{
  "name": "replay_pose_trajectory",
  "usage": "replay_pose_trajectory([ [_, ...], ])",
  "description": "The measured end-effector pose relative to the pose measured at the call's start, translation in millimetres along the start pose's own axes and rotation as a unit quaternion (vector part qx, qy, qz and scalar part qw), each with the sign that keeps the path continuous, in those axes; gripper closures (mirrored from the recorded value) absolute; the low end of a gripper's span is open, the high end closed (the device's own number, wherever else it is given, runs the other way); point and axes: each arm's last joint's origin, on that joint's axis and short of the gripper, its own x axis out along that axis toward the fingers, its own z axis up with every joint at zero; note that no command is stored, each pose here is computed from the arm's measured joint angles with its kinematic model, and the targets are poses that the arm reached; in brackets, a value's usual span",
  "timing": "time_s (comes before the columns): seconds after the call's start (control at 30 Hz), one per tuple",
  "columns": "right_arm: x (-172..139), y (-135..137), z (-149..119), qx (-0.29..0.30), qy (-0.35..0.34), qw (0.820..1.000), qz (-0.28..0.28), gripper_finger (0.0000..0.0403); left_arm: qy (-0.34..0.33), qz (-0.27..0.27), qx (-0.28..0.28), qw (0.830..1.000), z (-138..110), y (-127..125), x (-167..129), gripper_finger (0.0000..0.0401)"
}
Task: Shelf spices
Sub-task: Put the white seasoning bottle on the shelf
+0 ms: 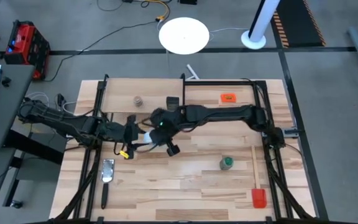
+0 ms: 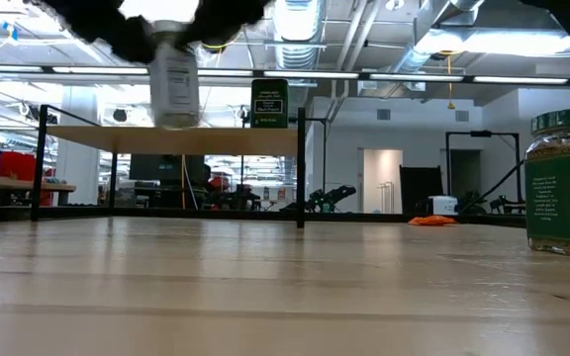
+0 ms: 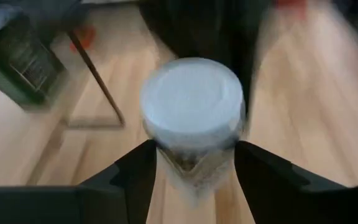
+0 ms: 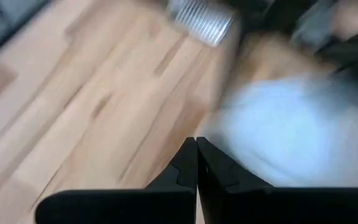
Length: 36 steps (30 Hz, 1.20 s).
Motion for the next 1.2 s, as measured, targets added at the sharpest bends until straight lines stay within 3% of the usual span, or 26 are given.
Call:
replay_pose_trajectory([
  [0.07, 16.9, 1.5, -1.7, -0.001, 0.001, 1.000, -0.001, 0.0399, -0.012, 0.004, -0.017, 1.000, 2.7, -0.1, -0.9, 0.0205],
  [0.3, 25.1, 0.3, -2.6, -0.001, 0.005, 1.000, -0.017, 0.0399, -0.003, 0.034, -0.069, 0.997, 0.6, 0.1, 2.6, 0.0204],
  [1.2, 25.4, 0.4, -3.3, 0.002, 0.006, 1.000, -0.011, 0.0399, 0.022, 0.051, -0.103, 0.993, -4.7, -5.1, 15.1, 0.0271],
])
